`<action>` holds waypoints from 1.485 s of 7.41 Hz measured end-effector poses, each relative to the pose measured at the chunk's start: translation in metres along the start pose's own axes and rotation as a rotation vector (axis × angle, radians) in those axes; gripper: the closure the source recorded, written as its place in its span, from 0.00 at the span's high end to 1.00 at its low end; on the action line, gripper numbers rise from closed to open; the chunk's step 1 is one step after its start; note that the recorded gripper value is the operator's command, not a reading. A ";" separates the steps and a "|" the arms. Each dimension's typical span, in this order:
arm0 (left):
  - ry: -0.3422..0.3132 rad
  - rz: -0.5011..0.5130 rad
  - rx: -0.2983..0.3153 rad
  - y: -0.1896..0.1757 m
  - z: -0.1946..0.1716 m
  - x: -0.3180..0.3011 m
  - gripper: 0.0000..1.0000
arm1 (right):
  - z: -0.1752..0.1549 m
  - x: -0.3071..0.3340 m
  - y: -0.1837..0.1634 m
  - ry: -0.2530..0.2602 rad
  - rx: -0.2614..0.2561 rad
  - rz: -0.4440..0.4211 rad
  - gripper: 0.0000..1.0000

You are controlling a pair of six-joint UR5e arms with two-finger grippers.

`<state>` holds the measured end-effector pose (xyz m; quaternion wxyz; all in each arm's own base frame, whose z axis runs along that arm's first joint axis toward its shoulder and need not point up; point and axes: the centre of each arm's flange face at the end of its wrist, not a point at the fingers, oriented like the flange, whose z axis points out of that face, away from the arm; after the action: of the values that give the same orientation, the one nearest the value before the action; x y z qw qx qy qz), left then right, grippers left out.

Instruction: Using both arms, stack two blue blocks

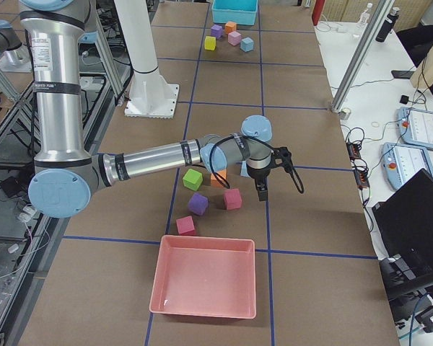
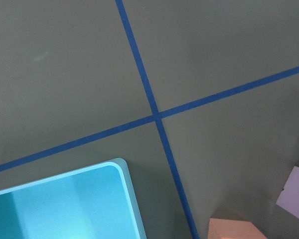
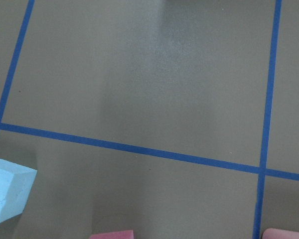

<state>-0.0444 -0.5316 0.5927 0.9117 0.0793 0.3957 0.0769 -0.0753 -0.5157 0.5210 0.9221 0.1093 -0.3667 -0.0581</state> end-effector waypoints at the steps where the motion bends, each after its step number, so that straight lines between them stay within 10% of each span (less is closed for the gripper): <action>1: 0.005 -0.019 0.001 -0.012 0.001 0.014 1.00 | 0.010 -0.020 -0.007 -0.011 -0.021 -0.020 1.00; 7: 0.020 -0.026 -0.030 -0.054 0.025 0.077 1.00 | 0.058 -0.154 -0.029 -0.081 -0.106 0.228 1.00; 11: 0.025 -0.016 -0.046 -0.055 0.036 0.087 1.00 | 0.096 -0.186 -0.032 -0.035 -0.126 0.208 1.00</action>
<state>0.0454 -0.5708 0.5439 0.9090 0.0540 0.4056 0.0795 -0.2767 -0.5273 0.4578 0.9216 0.0114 -0.3878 0.0129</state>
